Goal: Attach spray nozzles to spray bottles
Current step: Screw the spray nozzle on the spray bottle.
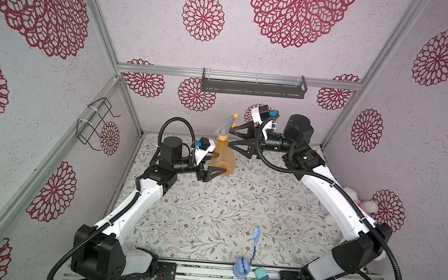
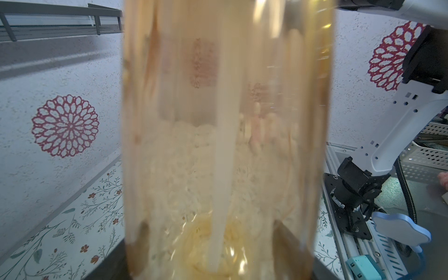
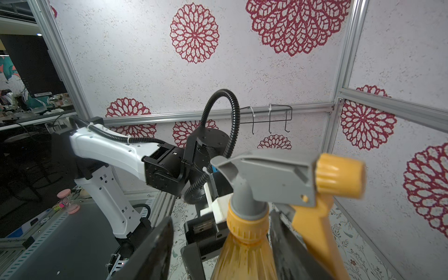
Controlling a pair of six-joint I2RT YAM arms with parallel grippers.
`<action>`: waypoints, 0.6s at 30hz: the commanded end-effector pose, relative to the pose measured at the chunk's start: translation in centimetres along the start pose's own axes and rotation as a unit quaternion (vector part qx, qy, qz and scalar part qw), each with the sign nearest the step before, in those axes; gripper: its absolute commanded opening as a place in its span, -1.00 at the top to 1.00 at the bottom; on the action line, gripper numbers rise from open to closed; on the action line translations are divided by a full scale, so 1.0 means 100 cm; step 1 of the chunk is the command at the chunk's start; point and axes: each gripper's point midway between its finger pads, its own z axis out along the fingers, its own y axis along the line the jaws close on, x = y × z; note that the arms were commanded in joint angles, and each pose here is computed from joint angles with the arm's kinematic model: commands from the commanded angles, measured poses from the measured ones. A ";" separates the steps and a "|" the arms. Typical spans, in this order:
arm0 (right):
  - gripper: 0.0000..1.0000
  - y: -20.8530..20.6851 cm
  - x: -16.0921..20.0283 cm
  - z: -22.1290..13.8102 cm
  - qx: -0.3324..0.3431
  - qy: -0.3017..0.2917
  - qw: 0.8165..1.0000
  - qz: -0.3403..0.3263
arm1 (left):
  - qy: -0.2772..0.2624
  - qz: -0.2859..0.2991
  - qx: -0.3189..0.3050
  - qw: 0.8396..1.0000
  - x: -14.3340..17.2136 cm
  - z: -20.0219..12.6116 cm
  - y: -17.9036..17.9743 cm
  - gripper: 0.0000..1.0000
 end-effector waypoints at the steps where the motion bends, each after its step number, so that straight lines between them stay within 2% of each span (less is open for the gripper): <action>1: -0.27 0.004 -0.013 0.004 -0.002 -0.013 1.000 -0.026 | -0.009 0.019 0.008 1.000 -0.011 0.001 -0.001 1.00; 11: -0.25 -0.006 -0.008 0.010 0.013 -0.012 1.000 -0.014 | -0.005 0.019 0.005 1.000 -0.008 0.002 0.000 1.00; 18: -0.14 -0.006 -0.010 0.011 0.014 -0.017 1.000 -0.010 | -0.002 0.017 0.005 1.000 -0.006 0.003 0.000 1.00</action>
